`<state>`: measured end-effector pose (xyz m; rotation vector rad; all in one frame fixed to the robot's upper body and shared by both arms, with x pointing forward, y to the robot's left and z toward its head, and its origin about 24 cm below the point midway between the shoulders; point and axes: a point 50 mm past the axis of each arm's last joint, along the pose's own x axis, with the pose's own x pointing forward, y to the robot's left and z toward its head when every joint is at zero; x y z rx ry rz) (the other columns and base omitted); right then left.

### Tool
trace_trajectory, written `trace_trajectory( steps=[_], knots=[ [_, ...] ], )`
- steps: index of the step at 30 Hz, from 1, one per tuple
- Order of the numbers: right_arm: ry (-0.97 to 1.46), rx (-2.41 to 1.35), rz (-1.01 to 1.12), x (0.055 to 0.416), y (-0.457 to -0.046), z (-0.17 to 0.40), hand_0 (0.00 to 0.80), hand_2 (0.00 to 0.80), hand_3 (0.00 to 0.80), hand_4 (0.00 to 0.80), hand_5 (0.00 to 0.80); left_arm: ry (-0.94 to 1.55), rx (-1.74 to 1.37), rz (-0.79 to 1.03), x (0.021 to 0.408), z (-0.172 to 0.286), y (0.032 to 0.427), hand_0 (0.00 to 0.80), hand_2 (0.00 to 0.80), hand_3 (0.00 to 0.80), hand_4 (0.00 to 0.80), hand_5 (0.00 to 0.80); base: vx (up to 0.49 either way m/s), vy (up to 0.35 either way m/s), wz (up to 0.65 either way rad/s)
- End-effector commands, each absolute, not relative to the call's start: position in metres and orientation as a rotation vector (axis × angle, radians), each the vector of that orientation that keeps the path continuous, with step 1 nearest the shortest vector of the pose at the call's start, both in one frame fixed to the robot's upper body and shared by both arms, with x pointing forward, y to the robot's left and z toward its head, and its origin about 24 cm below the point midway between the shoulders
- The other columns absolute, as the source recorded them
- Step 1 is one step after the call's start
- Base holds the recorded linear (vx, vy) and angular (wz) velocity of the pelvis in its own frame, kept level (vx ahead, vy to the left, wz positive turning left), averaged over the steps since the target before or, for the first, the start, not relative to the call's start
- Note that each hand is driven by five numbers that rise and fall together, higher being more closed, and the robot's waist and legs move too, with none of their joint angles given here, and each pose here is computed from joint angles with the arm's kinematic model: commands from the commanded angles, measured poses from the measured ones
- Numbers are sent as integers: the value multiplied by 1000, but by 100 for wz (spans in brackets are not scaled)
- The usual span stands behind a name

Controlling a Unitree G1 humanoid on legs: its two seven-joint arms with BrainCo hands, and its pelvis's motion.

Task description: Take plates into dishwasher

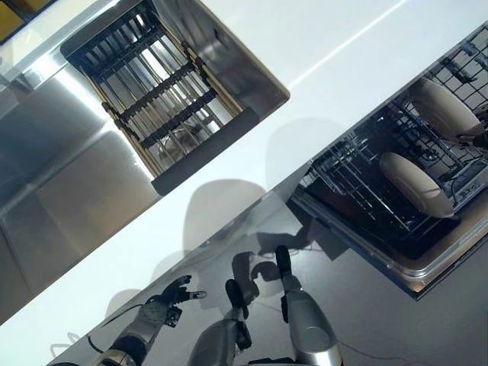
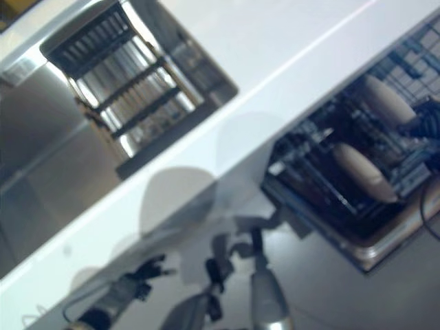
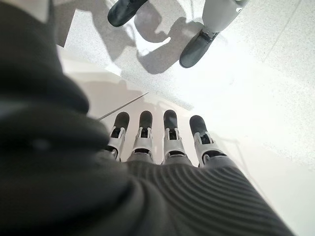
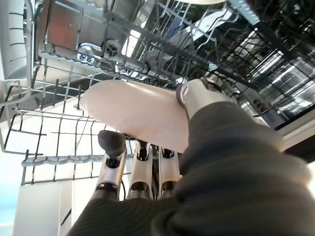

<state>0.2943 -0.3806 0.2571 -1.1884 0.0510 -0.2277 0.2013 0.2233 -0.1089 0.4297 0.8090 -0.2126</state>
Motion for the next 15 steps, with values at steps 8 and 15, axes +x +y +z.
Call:
trace_trajectory(
  steps=[8,15],
  knots=[
    [32,-1002,-193,300,-376,251,800,800,800,800,800,888,500,-209,179,-115,249,0,0,0,0,0,0,0,0],
    [61,-999,-204,301,-376,240,800,800,800,800,800,881,494,-211,182,-115,246,0,0,0,0,0,0,0,0]
  ],
)
